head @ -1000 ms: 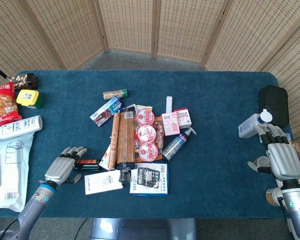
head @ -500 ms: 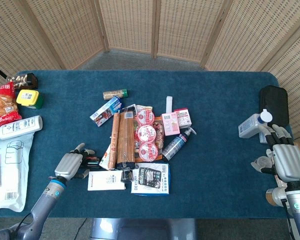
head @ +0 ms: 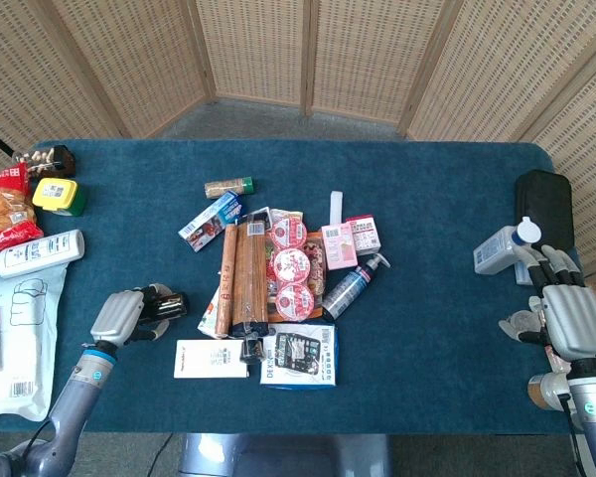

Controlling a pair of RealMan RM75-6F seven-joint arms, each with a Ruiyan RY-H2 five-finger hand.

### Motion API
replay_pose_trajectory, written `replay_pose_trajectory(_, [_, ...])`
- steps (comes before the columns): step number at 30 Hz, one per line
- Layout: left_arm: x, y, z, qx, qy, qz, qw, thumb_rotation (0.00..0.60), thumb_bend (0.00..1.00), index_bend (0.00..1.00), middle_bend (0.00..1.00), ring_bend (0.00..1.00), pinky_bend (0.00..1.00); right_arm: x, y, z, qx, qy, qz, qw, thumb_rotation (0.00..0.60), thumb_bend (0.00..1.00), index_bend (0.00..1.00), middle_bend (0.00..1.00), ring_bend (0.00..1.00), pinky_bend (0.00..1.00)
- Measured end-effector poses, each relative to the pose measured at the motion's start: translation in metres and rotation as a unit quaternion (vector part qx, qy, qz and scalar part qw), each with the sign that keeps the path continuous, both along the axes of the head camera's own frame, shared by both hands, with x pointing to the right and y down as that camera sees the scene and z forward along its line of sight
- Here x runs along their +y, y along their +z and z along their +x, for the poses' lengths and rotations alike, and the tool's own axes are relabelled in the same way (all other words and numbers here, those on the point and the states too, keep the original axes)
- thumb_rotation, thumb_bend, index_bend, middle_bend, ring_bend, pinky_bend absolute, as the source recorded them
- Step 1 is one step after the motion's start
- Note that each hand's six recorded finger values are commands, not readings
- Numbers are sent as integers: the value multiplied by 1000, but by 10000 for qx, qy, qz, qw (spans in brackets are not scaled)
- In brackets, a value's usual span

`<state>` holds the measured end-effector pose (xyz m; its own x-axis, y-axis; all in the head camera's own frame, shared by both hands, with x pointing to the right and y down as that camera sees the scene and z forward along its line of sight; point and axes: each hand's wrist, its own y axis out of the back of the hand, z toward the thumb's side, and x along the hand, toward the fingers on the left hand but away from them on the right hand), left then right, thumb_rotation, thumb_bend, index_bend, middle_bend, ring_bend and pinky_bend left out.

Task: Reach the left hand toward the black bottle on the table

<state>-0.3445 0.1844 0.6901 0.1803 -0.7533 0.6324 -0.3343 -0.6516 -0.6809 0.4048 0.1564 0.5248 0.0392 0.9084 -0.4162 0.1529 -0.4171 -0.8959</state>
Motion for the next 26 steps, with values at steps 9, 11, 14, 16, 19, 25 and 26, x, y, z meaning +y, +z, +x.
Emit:
replay_pose_trajectory(9, [-26,-56,-19,268,-281,446,9983,600,371,596,769,998,738,-3,4,-6,-42,-86,-25,10000,600,139,0,130,0,0])
replay_pose_trajectory(11, [-33,-71,-21,324,-304,583,9973,600,371,594,770,996,736,-3,6,-7,-70,-98,-51,9999,600,139,0,131,0,0])
replay_pose_trajectory(14, [-46,-100,-22,420,-335,861,9948,600,369,592,767,992,733,-3,10,-10,-111,-116,-82,9998,600,139,0,130,0,0])
replay_pose_trajectory(16, [-55,-120,-23,489,-355,1079,9923,600,369,592,767,990,729,-3,13,-12,-143,-128,-105,9998,600,139,0,130,0,0])
replay_pose_trajectory(19, [-65,-144,-24,554,-349,1316,9891,600,367,591,766,989,727,-3,16,-14,-153,-154,-140,9997,600,138,0,130,0,0])
replay_pose_trajectory(25, [-78,-175,-23,734,-373,1629,9832,600,364,584,762,987,721,-3,16,-11,-112,-116,-127,9998,600,137,0,130,0,0])
replay_pose_trajectory(26, [-79,-177,-22,750,-376,1641,9829,600,363,584,762,986,721,-3,16,-11,-103,-111,-131,9998,600,136,0,130,0,0])
